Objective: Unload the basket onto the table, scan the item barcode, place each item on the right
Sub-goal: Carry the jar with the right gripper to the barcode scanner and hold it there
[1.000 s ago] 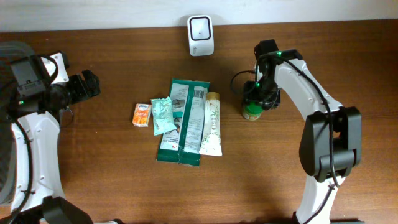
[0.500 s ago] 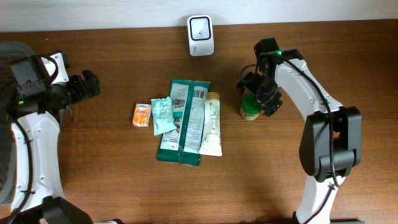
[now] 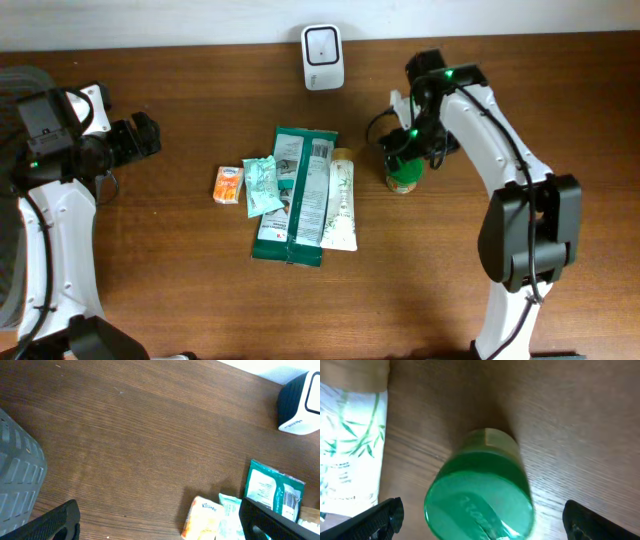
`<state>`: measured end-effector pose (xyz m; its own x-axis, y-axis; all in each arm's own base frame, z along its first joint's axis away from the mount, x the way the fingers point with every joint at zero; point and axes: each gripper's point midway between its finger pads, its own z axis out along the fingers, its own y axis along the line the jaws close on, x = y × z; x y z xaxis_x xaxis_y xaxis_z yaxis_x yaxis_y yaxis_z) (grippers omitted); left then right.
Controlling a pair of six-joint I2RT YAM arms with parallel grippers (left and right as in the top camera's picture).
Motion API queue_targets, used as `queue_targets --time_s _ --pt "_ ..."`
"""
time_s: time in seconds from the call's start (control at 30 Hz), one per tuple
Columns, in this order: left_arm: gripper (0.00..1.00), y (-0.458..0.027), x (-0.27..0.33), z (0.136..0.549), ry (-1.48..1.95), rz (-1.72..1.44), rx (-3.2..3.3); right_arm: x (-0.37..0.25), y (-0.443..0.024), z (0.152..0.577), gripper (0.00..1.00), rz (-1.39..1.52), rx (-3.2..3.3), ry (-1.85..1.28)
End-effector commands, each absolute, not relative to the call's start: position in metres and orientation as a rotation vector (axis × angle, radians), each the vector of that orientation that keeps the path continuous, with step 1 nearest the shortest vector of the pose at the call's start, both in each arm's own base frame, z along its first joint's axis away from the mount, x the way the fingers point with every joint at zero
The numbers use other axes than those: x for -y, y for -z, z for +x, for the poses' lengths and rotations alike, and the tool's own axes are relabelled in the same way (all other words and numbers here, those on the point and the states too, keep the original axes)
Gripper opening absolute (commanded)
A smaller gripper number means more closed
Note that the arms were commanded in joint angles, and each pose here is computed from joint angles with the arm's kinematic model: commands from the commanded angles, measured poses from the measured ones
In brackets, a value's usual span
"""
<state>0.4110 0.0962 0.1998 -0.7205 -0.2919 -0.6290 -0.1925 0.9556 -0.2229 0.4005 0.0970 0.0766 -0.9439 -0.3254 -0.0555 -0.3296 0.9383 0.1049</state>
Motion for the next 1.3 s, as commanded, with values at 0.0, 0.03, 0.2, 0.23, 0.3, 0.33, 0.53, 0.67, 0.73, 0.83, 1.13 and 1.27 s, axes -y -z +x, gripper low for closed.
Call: queue_targets --time_s 0.0,0.03,0.2,0.23,0.3,0.33,0.53,0.67,0.73,0.83,1.13,1.27 --pt "0.99 -0.215 -0.097 0.413 0.178 -0.306 -2.359 -0.095 -0.071 0.397 0.98 -0.535 -3.063 -0.147" --pt "0.99 -0.215 -0.097 0.413 0.178 -0.306 -2.359 -0.095 -0.071 0.398 0.98 -0.523 -3.062 -0.146" --pt "0.99 -0.215 -0.097 0.412 0.178 -0.306 -2.36 -0.096 -0.058 0.399 0.99 -0.494 -3.057 -0.152" --pt "0.99 -0.215 -0.097 0.413 0.178 -0.306 -2.359 -0.096 -0.058 0.399 0.99 -0.494 -3.055 -0.152" --pt "0.99 -0.215 -0.097 0.413 0.178 -0.306 -2.359 -0.096 -0.058 0.4 0.99 -0.493 -3.05 -0.148" --pt "0.99 -0.215 -0.097 0.413 0.178 -0.306 -2.359 -0.095 -0.058 0.4 0.96 -0.493 -3.051 -0.146" --pt "0.99 -0.215 -0.097 0.412 0.178 -0.306 -2.36 -0.095 -0.058 0.401 0.71 -0.492 -3.05 -0.147" --pt "0.99 -0.215 -0.097 0.412 0.178 -0.306 -2.36 -0.096 -0.059 0.401 0.63 -0.451 -3.055 -0.153" --pt "0.99 -0.215 -0.097 0.412 0.178 -0.306 -2.36 -0.096 -0.059 0.4 0.59 -0.439 -3.06 -0.156" --pt "0.99 -0.215 -0.097 0.413 0.178 -0.306 -2.359 -0.102 -0.067 0.4 0.59 -0.396 -3.067 -0.213" --pt "0.99 -0.215 -0.097 0.413 0.178 -0.306 -2.359 -0.21 -0.229 0.383 0.59 -0.876 -2.513 -1.218" --pt "0.99 -0.215 -0.097 0.413 0.178 -0.306 -2.359 -0.225 -0.293 0.364 0.59 -0.996 -2.26 -1.399"
